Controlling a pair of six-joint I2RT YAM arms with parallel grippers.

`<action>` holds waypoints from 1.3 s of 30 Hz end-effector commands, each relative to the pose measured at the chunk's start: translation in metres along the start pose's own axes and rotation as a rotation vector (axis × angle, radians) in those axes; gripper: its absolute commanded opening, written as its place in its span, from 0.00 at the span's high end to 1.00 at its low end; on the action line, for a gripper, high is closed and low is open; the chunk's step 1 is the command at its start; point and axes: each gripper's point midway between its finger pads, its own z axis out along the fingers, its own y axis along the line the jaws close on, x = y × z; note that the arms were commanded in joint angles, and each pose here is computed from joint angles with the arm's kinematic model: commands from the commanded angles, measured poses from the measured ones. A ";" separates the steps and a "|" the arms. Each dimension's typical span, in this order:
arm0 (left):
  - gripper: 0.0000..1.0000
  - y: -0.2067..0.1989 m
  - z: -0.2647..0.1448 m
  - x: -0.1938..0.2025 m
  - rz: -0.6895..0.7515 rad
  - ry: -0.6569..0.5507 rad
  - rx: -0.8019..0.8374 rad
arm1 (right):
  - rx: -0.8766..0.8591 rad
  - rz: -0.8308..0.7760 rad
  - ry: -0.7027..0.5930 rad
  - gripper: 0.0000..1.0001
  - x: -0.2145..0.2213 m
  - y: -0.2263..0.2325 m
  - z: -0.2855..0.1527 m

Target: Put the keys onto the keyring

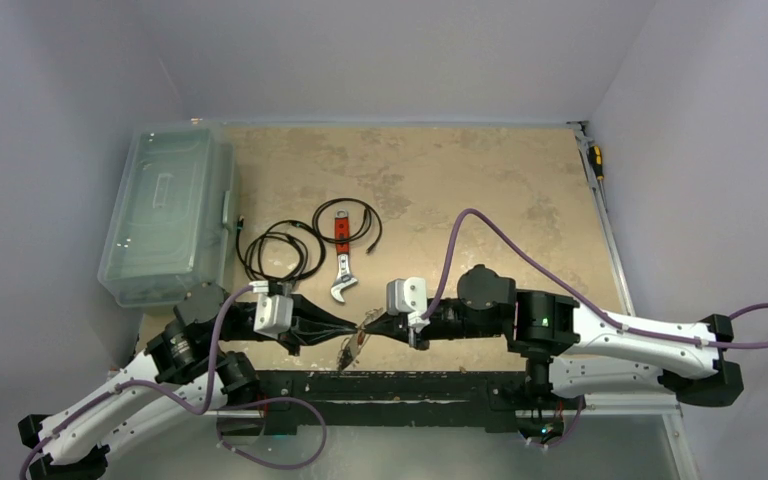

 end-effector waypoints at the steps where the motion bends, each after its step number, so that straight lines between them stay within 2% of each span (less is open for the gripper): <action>1: 1.00 0.004 -0.002 -0.020 0.034 -0.070 -0.033 | 0.022 -0.007 -0.041 1.00 -0.007 -0.003 -0.010; 9: 1.00 0.007 -0.002 -0.022 0.031 -0.077 -0.045 | 0.014 0.000 -0.029 1.00 0.000 -0.001 -0.008; 10: 1.00 0.007 -0.002 -0.022 0.028 -0.076 -0.044 | 0.013 0.000 -0.030 0.98 -0.001 -0.001 -0.007; 14: 1.00 0.006 -0.002 -0.022 0.027 -0.077 -0.042 | 0.015 -0.006 -0.031 0.77 -0.004 -0.002 -0.006; 19: 1.00 0.006 -0.002 -0.021 0.026 -0.074 -0.040 | 0.014 -0.014 -0.044 0.68 -0.012 -0.003 -0.005; 39: 1.00 0.004 -0.003 -0.021 0.025 -0.074 -0.033 | 0.034 -0.029 -0.082 0.64 -0.026 -0.009 0.002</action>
